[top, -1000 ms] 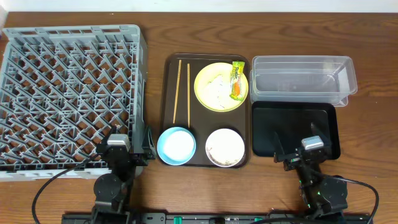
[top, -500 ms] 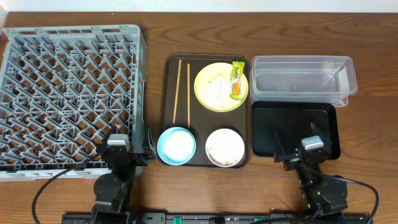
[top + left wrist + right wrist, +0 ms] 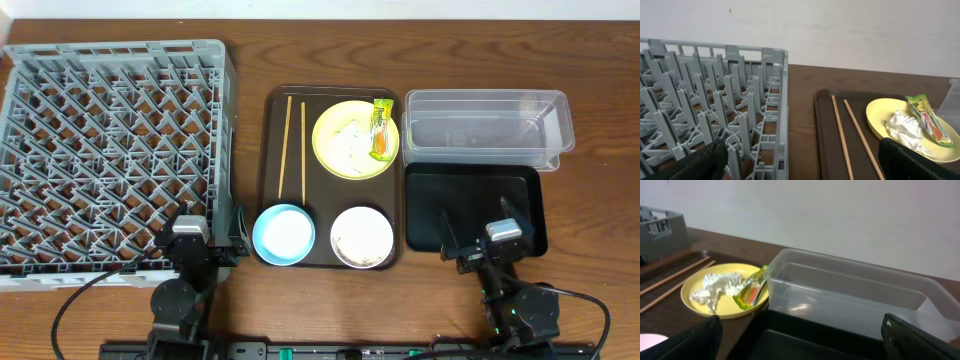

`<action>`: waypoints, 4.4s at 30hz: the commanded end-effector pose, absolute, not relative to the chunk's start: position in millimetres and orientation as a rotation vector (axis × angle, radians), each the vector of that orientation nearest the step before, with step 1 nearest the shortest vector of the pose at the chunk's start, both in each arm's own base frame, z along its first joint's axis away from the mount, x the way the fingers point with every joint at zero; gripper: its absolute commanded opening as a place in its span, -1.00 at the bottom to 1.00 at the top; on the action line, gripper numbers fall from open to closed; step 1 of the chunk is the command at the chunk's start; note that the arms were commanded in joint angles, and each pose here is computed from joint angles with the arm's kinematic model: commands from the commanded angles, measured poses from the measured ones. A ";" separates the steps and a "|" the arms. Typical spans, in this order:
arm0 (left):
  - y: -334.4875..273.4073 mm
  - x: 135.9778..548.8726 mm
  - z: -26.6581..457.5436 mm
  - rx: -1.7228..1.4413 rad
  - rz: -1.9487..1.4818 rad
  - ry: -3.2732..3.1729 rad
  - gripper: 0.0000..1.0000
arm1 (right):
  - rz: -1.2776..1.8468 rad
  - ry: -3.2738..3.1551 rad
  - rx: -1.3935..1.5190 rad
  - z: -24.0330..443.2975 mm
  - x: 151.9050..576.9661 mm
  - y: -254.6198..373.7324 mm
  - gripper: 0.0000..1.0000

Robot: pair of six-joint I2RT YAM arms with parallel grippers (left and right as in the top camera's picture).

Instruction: Sort waste into correct bins and load items into the dishwasher

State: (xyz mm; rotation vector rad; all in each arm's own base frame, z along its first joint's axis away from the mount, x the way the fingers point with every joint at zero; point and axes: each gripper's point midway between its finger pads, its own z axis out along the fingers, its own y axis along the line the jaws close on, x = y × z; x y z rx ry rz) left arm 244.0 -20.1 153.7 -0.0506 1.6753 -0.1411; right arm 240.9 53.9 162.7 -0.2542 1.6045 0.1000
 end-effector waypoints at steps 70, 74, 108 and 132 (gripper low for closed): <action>-68.7 247.9 307.7 0.106 -0.389 2.247 0.93 | 0.190 2.586 -0.514 38.0 412.5 258.1 0.39; -68.6 247.9 307.7 0.106 -0.388 2.247 0.93 | 0.244 2.581 -0.526 45.6 409.9 264.3 -0.09; -68.7 247.9 307.7 0.106 -0.389 2.247 0.93 | 0.128 2.420 -0.103 213.3 421.6 111.0 -0.98; -68.6 247.9 307.7 0.106 -0.388 2.247 0.93 | 0.331 2.527 -0.449 152.5 391.4 220.1 0.25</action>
